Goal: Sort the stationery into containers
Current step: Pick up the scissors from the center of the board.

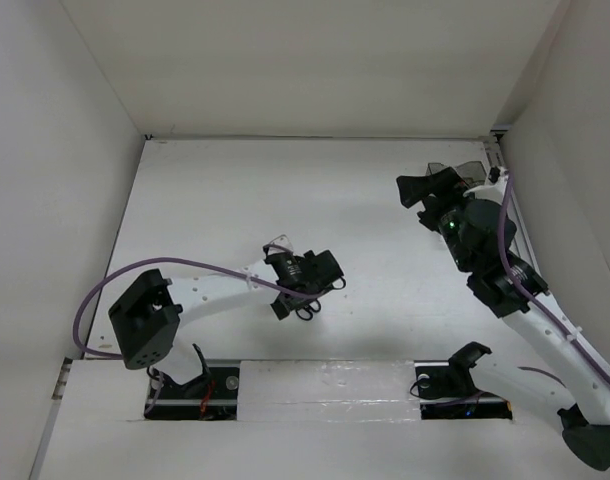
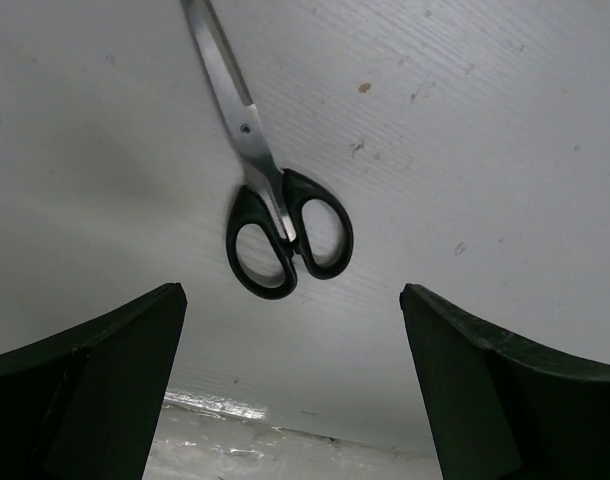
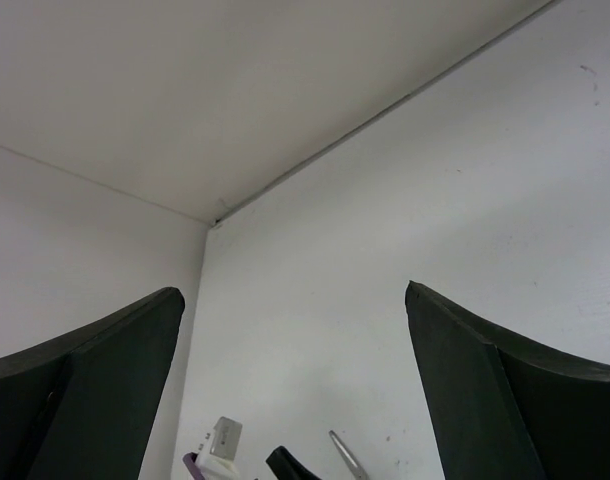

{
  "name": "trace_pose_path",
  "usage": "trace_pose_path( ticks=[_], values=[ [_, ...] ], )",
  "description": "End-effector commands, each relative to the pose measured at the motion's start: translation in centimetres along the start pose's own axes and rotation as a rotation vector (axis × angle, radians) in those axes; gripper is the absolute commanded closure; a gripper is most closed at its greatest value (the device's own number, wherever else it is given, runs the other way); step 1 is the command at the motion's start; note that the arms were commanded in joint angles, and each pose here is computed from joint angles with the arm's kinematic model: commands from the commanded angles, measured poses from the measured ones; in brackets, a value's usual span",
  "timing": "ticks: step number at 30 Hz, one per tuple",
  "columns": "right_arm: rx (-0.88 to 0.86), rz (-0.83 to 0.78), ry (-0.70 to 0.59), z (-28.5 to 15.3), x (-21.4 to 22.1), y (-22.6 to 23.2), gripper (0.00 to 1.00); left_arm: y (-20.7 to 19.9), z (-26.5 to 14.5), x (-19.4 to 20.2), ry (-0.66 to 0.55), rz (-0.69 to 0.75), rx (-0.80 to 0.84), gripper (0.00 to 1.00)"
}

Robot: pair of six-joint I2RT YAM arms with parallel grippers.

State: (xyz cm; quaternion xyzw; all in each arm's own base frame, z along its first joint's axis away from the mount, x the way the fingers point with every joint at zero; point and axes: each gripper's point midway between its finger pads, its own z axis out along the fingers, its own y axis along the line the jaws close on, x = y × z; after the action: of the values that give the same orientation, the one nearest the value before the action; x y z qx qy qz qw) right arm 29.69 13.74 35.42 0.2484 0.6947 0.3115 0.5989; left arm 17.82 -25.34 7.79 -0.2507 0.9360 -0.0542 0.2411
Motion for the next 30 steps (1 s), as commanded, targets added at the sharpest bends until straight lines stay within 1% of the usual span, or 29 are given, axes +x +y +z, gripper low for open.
trace_pose_path(
  ticks=[1, 3, 4, 5, 7, 9, 11, 14, 19, 21, 30],
  values=[
    [-0.026, -0.036, 0.052, -0.2, 1.7, -0.2, 0.02, 2.4, 0.6, 0.3, -0.024, -0.093, -0.077, 0.14],
    [-0.047, -0.041, 0.061, -0.2, 2.0, 0.1, 0.02, 2.7, 0.8, 1.3, 0.006, -0.111, -0.085, 0.16],
    [-0.042, -0.061, 0.082, 0.1, 2.7, -0.3, 0.02, 3.0, 0.7, 1.6, 0.008, -0.1, -0.083, 0.16],
    [-0.029, -0.068, 0.093, 0.5, 3.2, -0.6, 0.02, 3.3, 0.6, 1.7, 0.014, -0.12, -0.097, 0.16],
    [-0.026, -0.073, 0.109, 0.7, 3.7, -0.7, 0.02, 4.8, 1.2, 2.1, 0.019, -0.111, -0.138, 0.23],
    [-0.019, -0.077, 0.114, 0.9, 3.9, -0.9, 0.02, 5.4, 1.1, 2.0, 0.018, -0.127, -0.137, 0.31],
    [-0.025, -0.076, 0.121, 0.9, 4.1, -0.8, 0.02, 5.9, 1.3, 2.3, 0.027, -0.126, -0.141, 0.32],
    [-0.025, -0.076, 0.121, 0.9, 4.1, -0.8, 0.02, 6.0, 1.5, 2.6, 0.036, -0.127, -0.141, 0.32],
    [-0.052, -0.064, 0.114, 0.1, 3.5, -0.5, 0.02, 7.0, 2.7, 3.6, 0.046, -0.098, -0.21, 0.32],
    [-0.068, -0.059, 0.112, -0.2, 3.4, -0.3, 0.02, 6.3, 2.8, 3.8, 0.057, -0.094, -0.203, 0.32],
    [-0.126, -0.046, 0.13, -0.9, 3.5, 0.4, 0.02, 6.0, 3.5, 3.6, 0.055, -0.096, -0.219, 0.32]
  ],
)
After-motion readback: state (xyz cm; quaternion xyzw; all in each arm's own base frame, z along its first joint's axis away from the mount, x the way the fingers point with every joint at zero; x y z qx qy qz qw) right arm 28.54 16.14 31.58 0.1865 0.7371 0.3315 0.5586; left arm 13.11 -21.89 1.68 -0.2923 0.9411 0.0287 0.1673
